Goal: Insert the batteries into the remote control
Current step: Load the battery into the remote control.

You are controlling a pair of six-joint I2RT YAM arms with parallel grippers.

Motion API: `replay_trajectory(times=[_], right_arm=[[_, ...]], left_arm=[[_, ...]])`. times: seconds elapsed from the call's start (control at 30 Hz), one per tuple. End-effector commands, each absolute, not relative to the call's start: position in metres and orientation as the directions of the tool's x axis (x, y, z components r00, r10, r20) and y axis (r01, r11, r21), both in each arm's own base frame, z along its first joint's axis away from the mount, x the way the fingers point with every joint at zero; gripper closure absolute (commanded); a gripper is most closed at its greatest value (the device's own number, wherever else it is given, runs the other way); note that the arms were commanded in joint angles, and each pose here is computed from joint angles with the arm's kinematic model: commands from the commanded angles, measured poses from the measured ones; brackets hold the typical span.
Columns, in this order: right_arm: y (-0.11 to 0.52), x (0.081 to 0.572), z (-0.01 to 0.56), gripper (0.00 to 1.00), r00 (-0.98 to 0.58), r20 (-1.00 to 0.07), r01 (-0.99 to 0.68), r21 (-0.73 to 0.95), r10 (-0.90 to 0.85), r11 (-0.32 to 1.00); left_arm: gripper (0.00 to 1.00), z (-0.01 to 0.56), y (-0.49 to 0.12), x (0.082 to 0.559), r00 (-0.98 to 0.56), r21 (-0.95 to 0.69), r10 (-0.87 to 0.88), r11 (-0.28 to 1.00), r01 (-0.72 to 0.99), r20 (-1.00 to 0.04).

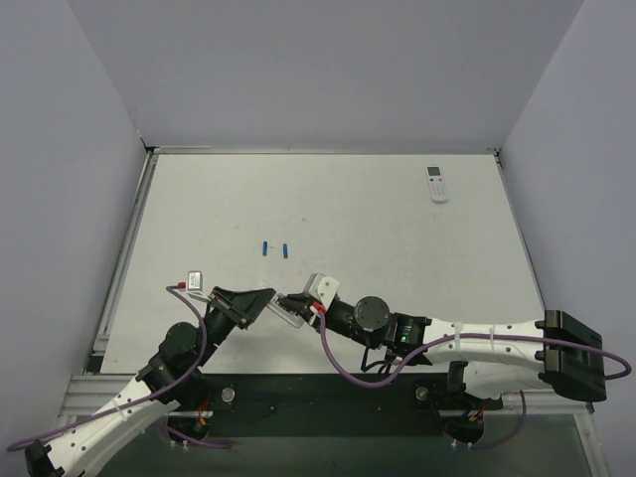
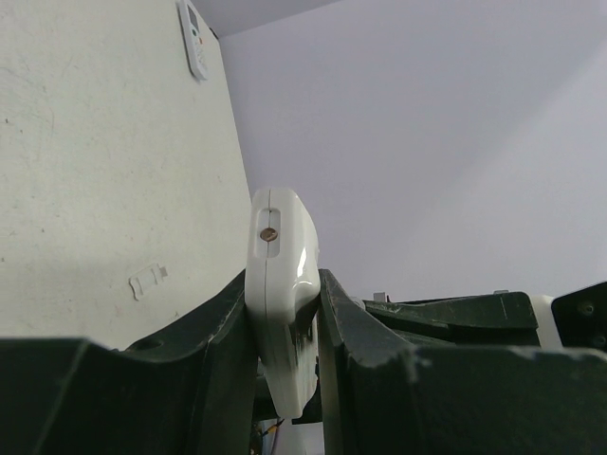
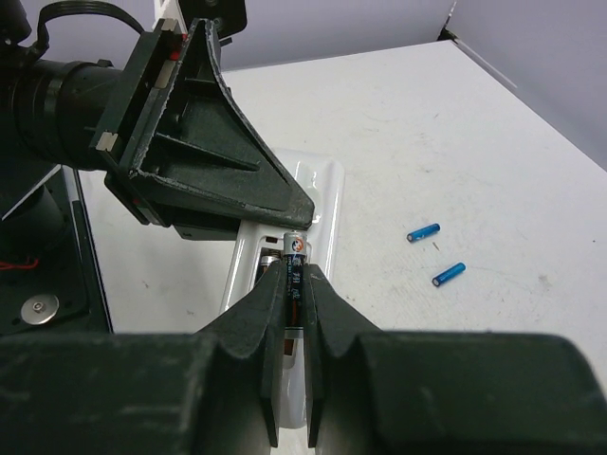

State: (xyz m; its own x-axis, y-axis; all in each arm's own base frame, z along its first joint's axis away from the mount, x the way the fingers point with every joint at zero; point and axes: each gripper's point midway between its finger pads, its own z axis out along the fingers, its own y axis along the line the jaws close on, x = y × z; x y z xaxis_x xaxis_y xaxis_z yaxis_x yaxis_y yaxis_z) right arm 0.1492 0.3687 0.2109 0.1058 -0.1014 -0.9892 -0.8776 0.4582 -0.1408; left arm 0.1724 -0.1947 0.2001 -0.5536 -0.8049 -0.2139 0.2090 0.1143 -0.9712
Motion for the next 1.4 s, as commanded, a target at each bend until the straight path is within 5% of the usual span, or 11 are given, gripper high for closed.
replay_trajectory(times=[0.0, 1.0, 1.37], right_arm=[[0.368, 0.15, 0.247, 1.0, 0.142, -0.99, -0.87, -0.117, 0.017, 0.478], [0.375, 0.156, 0.202, 1.0, 0.114, -0.992, -0.866, -0.13, -0.062, 0.483], [0.37, 0.151, 0.204, 0.84, 0.108, -0.992, -0.875, -0.123, -0.059, 0.469]], left_arm=[[1.0, 0.2, -0.193, 0.172, -0.555, -0.976, -0.809, 0.097, 0.196, -0.192], [1.0, 0.231, -0.196, 0.164, -0.59, -0.973, -0.801, -0.045, 0.225, -0.099], [1.0, 0.23, -0.193, 0.164, -0.582, -0.974, -0.806, -0.034, 0.222, -0.105]])
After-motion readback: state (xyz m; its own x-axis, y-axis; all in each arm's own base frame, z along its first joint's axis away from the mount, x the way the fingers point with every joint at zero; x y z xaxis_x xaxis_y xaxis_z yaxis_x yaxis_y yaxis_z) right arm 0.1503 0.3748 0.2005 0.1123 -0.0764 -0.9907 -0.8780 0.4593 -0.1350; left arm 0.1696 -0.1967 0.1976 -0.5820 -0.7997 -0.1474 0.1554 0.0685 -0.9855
